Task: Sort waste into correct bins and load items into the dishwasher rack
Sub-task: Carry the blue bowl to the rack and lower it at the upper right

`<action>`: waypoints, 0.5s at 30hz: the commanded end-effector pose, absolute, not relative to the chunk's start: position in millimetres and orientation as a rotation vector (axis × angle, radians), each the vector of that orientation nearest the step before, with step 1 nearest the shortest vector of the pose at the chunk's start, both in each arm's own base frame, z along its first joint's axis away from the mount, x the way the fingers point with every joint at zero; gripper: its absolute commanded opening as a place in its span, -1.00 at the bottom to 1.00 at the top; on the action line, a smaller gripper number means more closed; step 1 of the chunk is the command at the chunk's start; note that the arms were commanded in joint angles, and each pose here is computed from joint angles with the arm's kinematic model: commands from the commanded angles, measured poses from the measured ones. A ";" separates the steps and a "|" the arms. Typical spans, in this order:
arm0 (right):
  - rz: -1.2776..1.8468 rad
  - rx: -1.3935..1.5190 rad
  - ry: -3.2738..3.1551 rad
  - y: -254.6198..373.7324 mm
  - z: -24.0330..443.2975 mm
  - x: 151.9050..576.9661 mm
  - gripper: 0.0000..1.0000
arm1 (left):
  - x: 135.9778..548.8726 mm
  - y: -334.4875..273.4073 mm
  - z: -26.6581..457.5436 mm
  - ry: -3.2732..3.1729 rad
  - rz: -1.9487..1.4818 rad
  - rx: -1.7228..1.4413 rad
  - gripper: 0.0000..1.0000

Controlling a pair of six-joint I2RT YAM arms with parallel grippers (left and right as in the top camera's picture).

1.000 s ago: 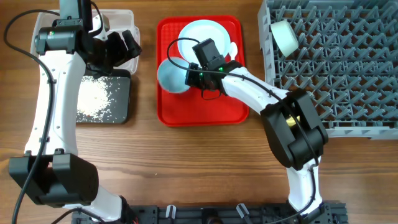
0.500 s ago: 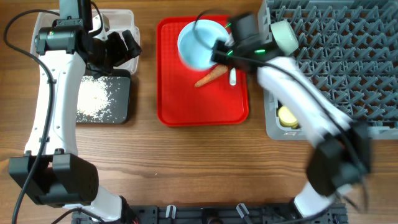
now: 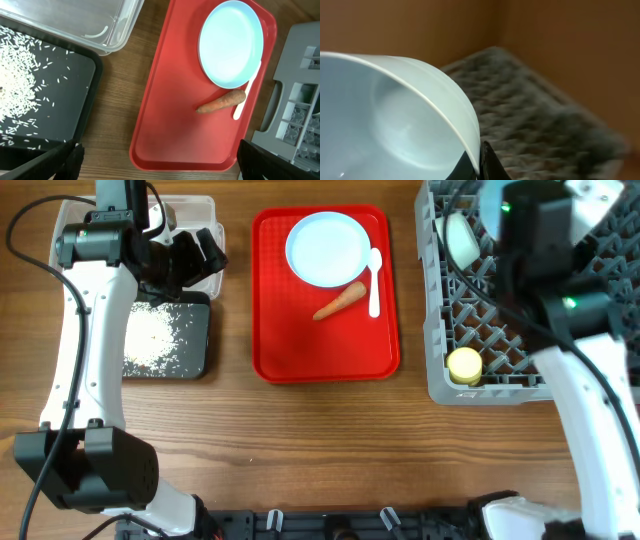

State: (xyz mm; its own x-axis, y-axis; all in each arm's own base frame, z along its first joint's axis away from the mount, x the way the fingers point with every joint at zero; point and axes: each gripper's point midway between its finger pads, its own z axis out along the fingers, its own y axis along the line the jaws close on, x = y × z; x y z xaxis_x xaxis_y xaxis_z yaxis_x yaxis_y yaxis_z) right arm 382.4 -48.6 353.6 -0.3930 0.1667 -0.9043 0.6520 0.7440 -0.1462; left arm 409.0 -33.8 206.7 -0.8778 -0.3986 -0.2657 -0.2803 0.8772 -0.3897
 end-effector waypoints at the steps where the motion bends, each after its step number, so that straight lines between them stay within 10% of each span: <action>1: -1.091 0.499 1.968 -74.3 337.7 376.5 -0.92 | 410.7 -33.4 212.3 2.691 -0.492 -0.502 1.00; 15: -1.441 -0.020 2.340 -65.7 244.8 392.6 -0.91 | 410.7 -33.4 212.3 2.691 -0.492 -0.502 1.00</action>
State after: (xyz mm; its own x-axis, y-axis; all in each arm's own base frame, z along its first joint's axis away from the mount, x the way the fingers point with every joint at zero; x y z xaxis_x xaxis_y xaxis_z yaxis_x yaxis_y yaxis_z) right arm 390.4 -71.8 261.5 -0.8904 -0.1739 -0.4206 0.3009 0.4686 -0.8306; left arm 409.0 -33.8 206.7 -0.8778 -0.3986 -0.2657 -0.2803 0.8772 -0.3897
